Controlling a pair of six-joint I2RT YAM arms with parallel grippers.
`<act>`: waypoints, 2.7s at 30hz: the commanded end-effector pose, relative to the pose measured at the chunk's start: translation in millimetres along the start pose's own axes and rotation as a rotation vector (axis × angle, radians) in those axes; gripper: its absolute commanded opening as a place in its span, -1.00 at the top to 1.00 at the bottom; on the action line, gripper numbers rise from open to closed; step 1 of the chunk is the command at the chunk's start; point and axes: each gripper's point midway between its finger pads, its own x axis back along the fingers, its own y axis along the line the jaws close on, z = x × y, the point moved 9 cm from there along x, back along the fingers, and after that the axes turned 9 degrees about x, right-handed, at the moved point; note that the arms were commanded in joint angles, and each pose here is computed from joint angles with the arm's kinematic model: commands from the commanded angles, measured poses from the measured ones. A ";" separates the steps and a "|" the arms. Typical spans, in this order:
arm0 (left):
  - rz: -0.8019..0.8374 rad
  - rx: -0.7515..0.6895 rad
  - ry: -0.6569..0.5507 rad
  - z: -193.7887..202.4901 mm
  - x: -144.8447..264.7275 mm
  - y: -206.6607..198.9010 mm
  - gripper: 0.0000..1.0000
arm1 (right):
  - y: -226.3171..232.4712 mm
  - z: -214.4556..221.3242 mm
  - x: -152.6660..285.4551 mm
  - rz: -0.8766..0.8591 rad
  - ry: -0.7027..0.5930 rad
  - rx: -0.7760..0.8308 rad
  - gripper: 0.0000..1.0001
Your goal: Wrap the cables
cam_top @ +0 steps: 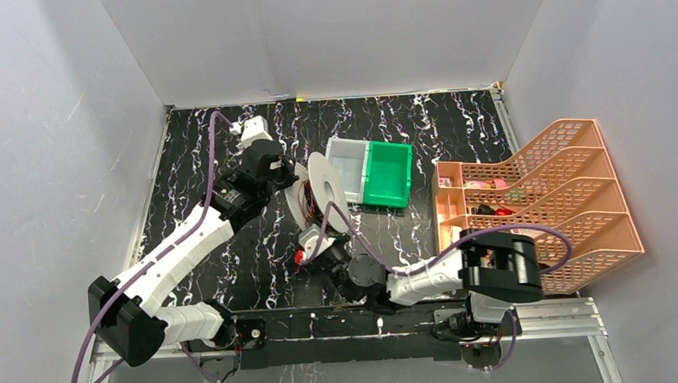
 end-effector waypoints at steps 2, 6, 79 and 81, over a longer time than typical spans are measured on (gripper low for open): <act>0.084 0.053 0.010 3.4 14.8 2.5 1.00 | -10.6 -32.6 -17.3 0.203 -0.021 -0.123 1.00; 0.101 0.057 0.054 13.2 21.6 10.9 1.00 | 2.8 -28.8 -27.3 0.213 0.020 -0.072 1.00; 0.298 0.348 0.020 -118.3 -56.3 72.6 1.00 | -92.5 -12.1 54.7 -0.175 0.325 -0.614 0.25; 0.313 0.370 0.052 -113.3 -70.0 77.9 1.00 | -92.2 -8.9 55.9 -0.177 0.330 -0.617 0.24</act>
